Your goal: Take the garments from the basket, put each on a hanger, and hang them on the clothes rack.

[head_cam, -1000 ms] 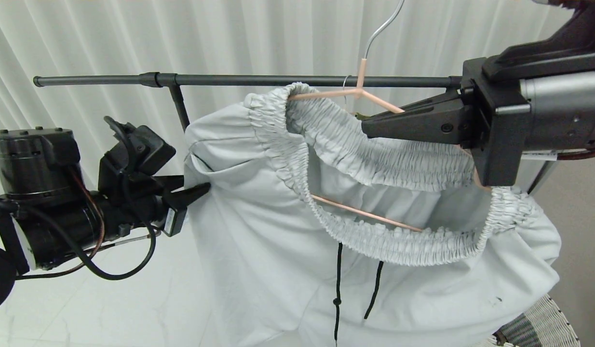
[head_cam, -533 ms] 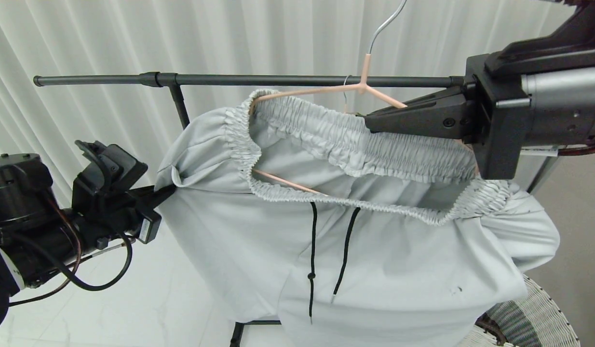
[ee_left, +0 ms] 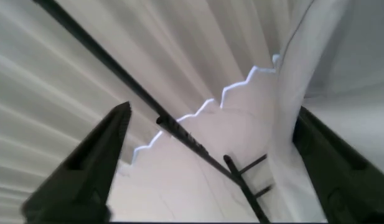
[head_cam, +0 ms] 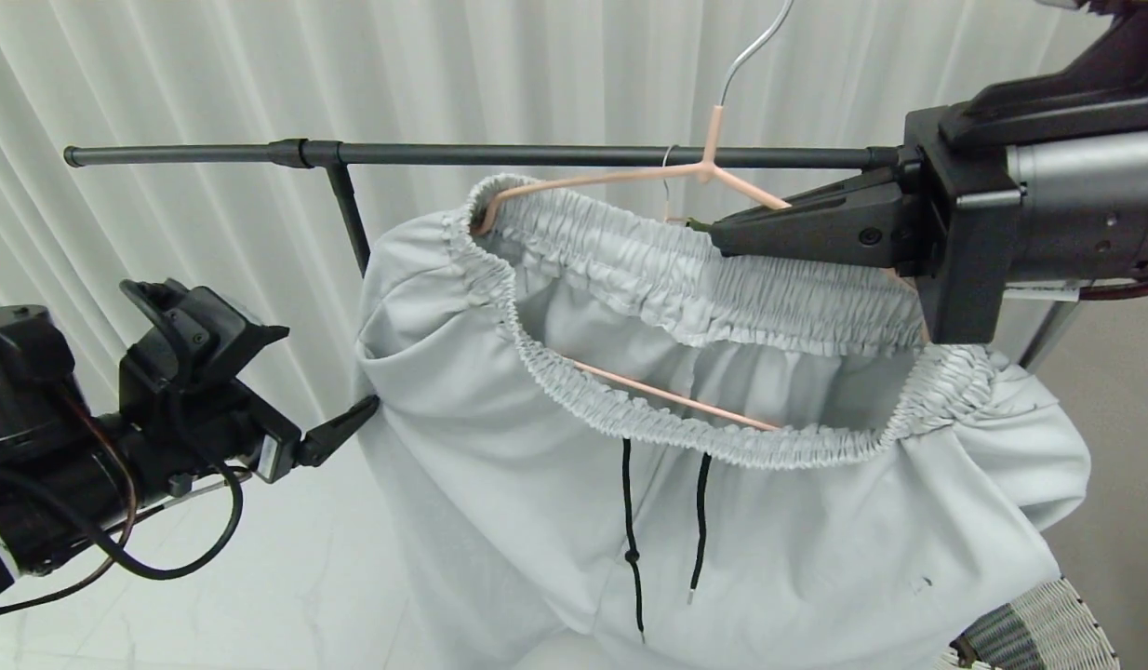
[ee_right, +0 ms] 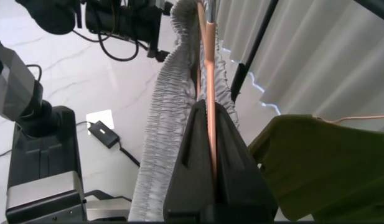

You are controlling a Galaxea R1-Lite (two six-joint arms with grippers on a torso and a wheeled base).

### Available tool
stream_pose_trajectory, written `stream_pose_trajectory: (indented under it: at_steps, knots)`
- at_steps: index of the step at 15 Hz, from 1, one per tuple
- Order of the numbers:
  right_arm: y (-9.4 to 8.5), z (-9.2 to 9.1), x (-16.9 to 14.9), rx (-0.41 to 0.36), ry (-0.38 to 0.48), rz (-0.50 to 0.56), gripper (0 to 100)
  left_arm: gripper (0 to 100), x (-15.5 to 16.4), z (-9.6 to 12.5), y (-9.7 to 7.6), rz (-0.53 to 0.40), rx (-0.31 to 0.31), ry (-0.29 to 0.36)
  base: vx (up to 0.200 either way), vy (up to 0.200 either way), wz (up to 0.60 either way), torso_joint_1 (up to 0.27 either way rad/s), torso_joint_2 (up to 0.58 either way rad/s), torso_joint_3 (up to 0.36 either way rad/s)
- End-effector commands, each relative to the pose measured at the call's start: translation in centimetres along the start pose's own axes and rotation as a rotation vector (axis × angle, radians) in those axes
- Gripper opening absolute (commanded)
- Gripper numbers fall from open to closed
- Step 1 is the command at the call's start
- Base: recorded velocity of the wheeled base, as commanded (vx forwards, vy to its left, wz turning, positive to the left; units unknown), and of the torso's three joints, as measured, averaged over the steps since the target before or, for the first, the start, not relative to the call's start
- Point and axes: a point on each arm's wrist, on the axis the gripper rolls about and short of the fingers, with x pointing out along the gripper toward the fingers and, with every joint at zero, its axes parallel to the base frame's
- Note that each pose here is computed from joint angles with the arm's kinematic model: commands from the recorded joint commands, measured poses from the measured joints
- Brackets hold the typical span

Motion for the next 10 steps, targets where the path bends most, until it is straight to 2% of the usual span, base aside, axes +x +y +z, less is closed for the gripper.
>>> stream_pose_trajectory:
  at_steps: [1,2,3,4,7,8,9,10]
  knots:
    - [-0.8,-0.4,-0.2,0.012,0.019,-0.048,0,100,-2.1,1.7,0.2,0.026,0.036,-0.078,0.0,0.0,0.0,0.0,0.0,0.0]
    - [-1.3,-0.6,-0.4,0.022,0.036,-0.08,0,100,-2.8,2.3,0.2,0.04,0.035,-0.091,0.0,0.0,0.0,0.0,0.0,0.0]
    - [-1.5,-0.8,-0.6,0.03,0.055,-0.104,0,100,-3.6,2.8,0.2,0.052,0.016,-0.074,0.0,0.0,0.0,0.0,0.0,0.0]
    - [-1.7,-1.0,-0.9,0.038,0.07,-0.122,0,100,-4.5,3.6,0.3,0.063,-0.027,-0.048,0.0,0.0,0.0,0.0,0.0,0.0]
    - [-2.0,-1.2,-1.2,0.05,0.097,-0.166,0,100,-6.9,6.2,0.7,0.004,-0.195,0.064,0.0,0.0,0.0,0.0,0.0,0.0]
    - [-2.0,-1.3,-1.2,0.053,0.108,-0.183,0,100,-7.4,6.5,0.7,-0.006,-0.217,0.092,0.0,0.0,0.0,0.0,0.0,0.0]
    - [-2.2,-1.6,-1.6,0.065,0.147,-0.231,0,100,-7.7,6.4,0.6,-0.001,-0.24,0.165,0.0,0.0,0.0,0.0,0.0,0.0]
    - [-2.2,-1.7,-2.1,0.072,0.164,-0.255,0,100,-7.8,6.1,0.5,0.027,-0.242,0.2,0.0,0.0,0.0,0.0,0.0,0.0]
